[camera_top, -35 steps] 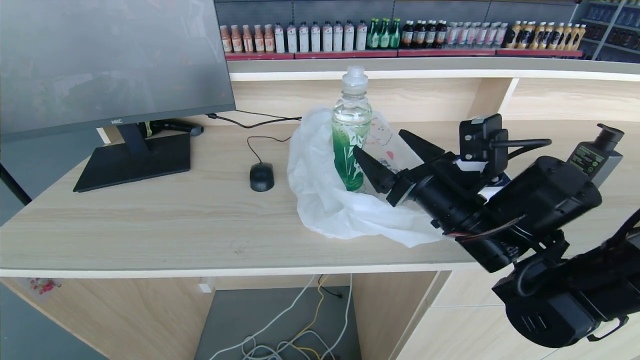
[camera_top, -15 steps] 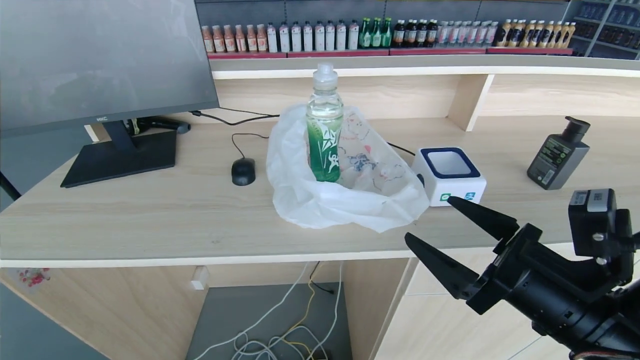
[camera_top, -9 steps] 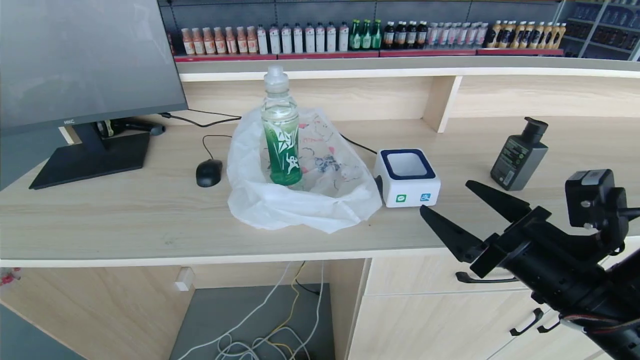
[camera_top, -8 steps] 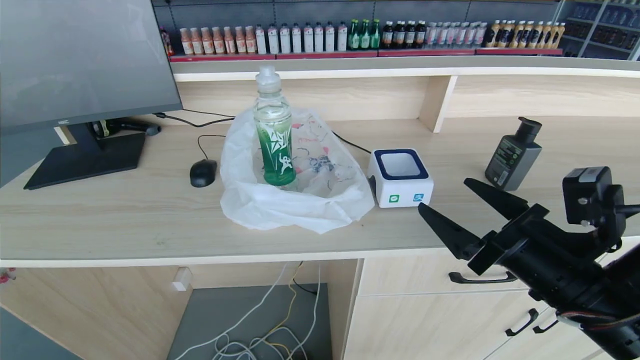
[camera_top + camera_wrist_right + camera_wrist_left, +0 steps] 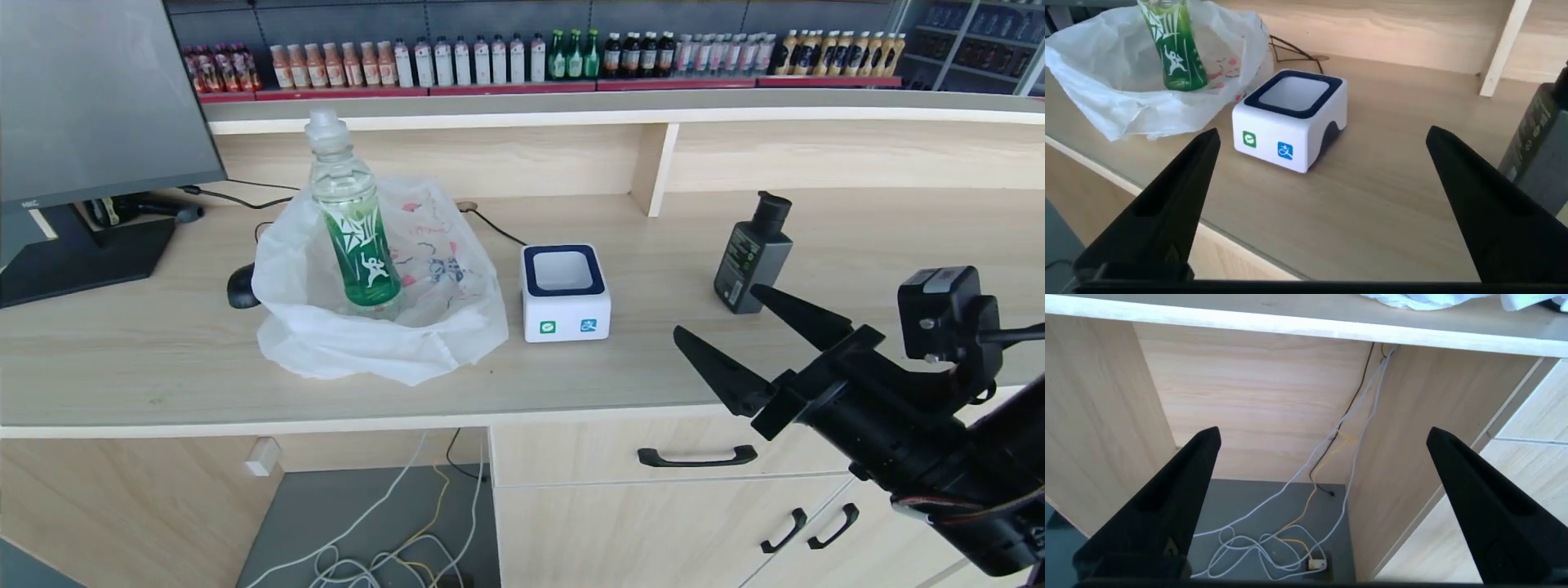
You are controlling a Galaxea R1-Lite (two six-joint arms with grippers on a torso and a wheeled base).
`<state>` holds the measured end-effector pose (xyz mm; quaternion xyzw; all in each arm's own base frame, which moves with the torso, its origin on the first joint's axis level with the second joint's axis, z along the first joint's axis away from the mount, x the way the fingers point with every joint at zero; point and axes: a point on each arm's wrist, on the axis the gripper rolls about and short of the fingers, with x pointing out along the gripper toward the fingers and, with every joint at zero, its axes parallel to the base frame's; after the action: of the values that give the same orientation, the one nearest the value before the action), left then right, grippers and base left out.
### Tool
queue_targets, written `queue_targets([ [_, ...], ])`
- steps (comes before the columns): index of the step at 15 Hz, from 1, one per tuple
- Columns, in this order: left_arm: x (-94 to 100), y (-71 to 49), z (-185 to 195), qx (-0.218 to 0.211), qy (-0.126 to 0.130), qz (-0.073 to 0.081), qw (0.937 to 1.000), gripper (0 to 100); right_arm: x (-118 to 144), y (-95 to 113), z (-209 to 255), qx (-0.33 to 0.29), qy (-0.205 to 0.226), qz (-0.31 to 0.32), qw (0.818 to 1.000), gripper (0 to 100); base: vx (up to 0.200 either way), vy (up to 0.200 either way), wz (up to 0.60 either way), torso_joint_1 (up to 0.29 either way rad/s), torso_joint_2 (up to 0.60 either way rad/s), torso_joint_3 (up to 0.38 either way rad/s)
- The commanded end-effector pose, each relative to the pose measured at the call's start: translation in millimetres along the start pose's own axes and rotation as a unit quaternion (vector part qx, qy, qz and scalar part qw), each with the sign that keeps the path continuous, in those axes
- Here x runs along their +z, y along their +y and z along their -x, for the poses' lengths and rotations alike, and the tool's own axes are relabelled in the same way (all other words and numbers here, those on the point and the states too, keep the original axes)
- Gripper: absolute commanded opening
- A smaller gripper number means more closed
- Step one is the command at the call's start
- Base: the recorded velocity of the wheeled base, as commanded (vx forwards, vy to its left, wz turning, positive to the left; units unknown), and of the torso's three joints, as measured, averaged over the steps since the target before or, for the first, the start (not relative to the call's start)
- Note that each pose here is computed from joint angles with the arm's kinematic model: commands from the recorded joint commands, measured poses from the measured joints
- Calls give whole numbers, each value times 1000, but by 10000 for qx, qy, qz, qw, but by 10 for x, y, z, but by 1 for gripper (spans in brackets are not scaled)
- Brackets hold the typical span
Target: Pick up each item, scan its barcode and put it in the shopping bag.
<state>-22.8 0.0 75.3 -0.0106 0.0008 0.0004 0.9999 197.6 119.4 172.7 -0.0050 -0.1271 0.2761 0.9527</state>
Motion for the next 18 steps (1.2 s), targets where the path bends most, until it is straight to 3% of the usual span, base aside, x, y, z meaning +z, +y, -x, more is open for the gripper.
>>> queue_targets([
  [1,1,0,-1,4,7,1,10000,100,-36,-27,-17,-52,64,11,10000,100,0,-200,0,-2,7,2],
  [5,0,0,0,-4,-1,1,10000,100,-46,-35,-130,-64,3,15,10000,100,0,-200,0,2,4,0],
  [9,0,0,0,3,-1,-7,10000,100,-140,-47,-189,-84,151,24,9998,100,0,0,0,0,0,0],
  [11,0,0,0,-4,-1,-7,10000,100,-98,-59,-280,-103,-9,40,9999,100,0,0,0,0,0,0],
  [18,2,0,0,-4,-8,-30,10000,100,62,-458,-462,-729,-267,-161,9969,100,0,0,0,0,0,0],
])
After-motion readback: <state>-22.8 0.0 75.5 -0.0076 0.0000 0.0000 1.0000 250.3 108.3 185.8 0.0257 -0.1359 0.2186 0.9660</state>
